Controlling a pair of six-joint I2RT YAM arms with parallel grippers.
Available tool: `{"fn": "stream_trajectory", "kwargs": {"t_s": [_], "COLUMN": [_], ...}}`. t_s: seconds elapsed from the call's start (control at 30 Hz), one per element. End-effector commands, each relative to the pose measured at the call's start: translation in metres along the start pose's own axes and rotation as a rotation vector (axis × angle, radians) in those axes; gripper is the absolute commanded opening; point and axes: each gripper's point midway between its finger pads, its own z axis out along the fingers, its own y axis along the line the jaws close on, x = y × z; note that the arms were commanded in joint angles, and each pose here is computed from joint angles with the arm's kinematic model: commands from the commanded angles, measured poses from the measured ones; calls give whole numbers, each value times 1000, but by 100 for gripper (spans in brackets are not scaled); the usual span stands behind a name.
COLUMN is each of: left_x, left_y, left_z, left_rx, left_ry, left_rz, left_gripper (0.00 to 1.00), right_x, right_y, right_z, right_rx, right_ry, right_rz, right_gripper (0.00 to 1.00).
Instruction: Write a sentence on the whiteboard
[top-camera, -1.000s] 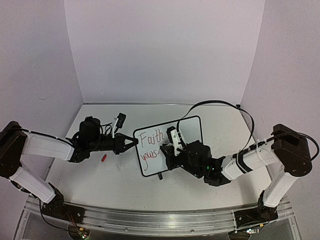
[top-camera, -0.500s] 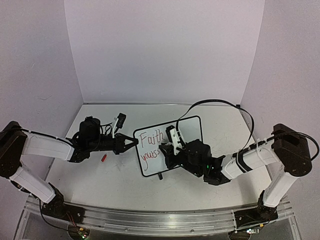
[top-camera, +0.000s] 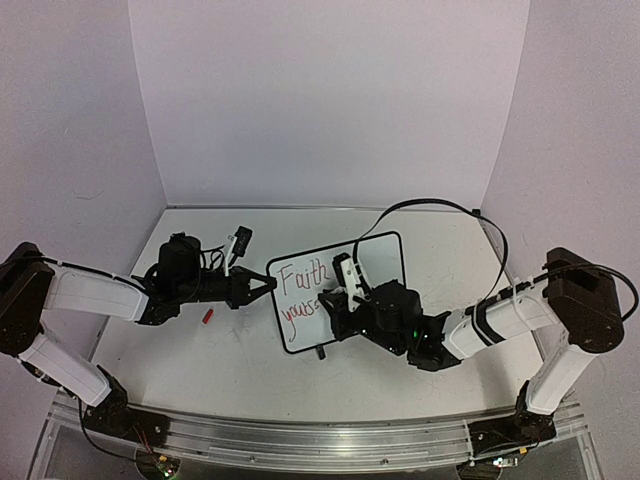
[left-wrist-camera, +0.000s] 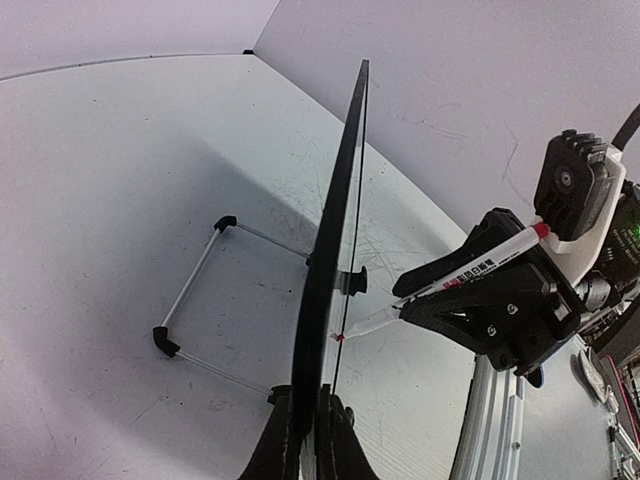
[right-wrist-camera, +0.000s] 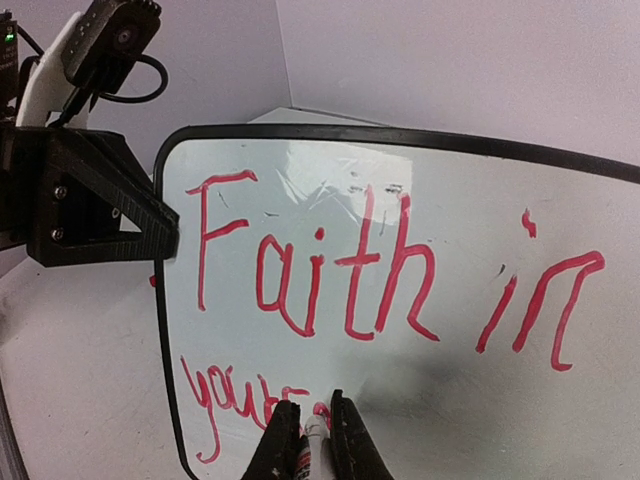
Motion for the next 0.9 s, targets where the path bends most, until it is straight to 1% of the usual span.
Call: {"fn": "stream_trajectory", "kwargs": {"t_s": [0.0, 0.33, 0.87], "left_x": [-12, -11, -11], "left_y": [-4, -3, -3], "left_z": [-3, -4, -4], "left_rx": [-2, -8, -8], "left_ry": [-29, -29, -29], "left_rz": [54, 56, 54], "left_gripper": [0, 0, 0], "right_x": [16, 27, 30], "right_y": [-5, -7, -19], "right_z": [2, 4, 0], "right_rx": [18, 30, 89], "right_ry": [42, 73, 88], "right_rz": [8, 9, 4], "right_gripper": [0, 0, 0]}}
